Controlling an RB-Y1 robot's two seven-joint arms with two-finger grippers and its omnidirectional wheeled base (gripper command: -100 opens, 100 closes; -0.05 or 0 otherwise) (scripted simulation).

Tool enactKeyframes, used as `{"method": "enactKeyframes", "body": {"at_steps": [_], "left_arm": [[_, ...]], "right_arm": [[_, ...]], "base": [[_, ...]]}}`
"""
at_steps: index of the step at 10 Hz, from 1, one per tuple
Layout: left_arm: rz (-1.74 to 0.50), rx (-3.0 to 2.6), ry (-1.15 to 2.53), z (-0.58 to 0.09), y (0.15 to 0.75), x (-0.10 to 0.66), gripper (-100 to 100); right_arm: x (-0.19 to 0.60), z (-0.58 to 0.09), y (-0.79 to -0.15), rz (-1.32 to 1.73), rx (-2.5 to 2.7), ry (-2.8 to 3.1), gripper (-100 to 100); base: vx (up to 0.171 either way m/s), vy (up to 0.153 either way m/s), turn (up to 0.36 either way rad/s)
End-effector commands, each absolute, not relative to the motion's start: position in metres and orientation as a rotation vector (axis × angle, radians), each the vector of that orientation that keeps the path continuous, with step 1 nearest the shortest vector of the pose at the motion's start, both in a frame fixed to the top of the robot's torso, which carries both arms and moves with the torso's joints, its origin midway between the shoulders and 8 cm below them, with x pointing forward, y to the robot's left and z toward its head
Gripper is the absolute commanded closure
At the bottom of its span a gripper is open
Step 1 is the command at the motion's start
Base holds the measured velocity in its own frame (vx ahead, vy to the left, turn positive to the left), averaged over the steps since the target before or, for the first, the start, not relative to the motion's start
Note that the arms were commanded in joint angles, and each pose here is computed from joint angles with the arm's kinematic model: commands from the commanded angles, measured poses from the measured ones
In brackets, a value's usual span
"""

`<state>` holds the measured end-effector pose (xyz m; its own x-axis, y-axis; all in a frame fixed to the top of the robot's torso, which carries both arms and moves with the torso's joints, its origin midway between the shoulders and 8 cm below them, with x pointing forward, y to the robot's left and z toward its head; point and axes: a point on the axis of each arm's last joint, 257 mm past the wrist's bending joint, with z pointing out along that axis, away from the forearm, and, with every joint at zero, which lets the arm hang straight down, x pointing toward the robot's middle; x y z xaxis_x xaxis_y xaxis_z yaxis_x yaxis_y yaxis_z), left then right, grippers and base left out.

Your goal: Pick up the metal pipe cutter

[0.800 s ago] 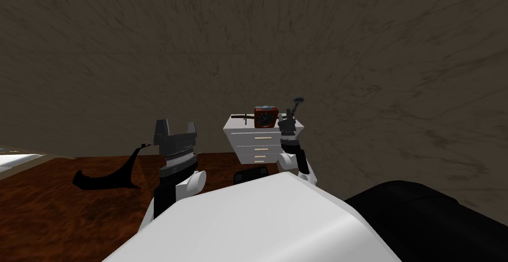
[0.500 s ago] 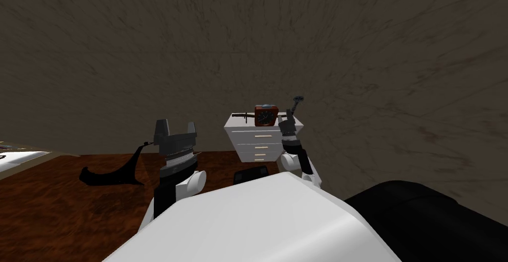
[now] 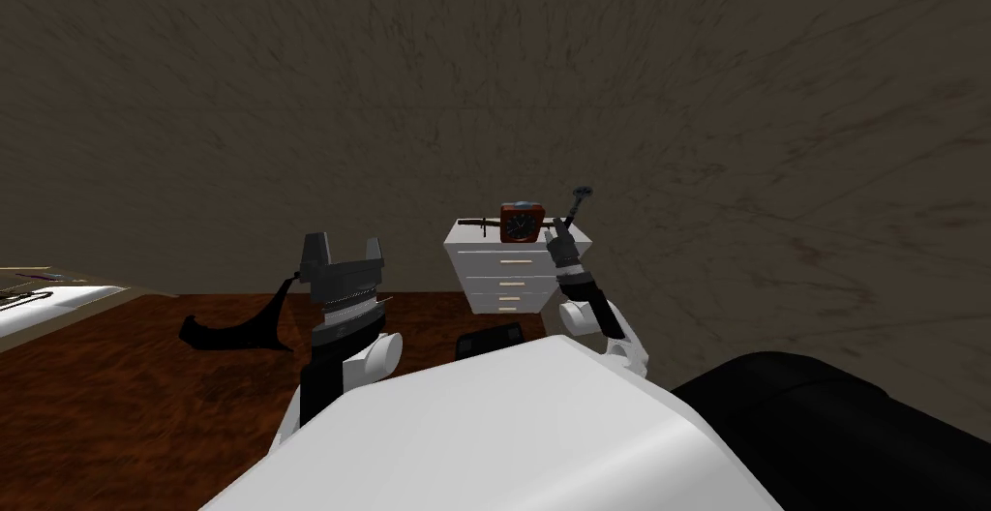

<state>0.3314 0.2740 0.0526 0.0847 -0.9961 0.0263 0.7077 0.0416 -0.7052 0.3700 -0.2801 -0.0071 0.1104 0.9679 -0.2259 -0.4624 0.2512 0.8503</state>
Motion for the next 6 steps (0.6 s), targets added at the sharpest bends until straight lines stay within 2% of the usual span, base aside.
{"method": "enactKeyframes", "body": {"at_steps": [1, 6], "left_arm": [[-1.413, -0.65, 0.56, 0.053, 0.274, 0.331, 0], [-1.413, -0.65, 0.56, 0.053, 0.274, 0.331, 0]], "right_arm": [[0.372, -0.021, -0.288, 1.121, 0.691, 0.993, -100], [0.378, -0.056, -0.327, 0.884, 0.66, 1.209, -100]], "base": [[-0.029, 0.04, 0.051], [-0.02, 0.044, 0.05]]}}
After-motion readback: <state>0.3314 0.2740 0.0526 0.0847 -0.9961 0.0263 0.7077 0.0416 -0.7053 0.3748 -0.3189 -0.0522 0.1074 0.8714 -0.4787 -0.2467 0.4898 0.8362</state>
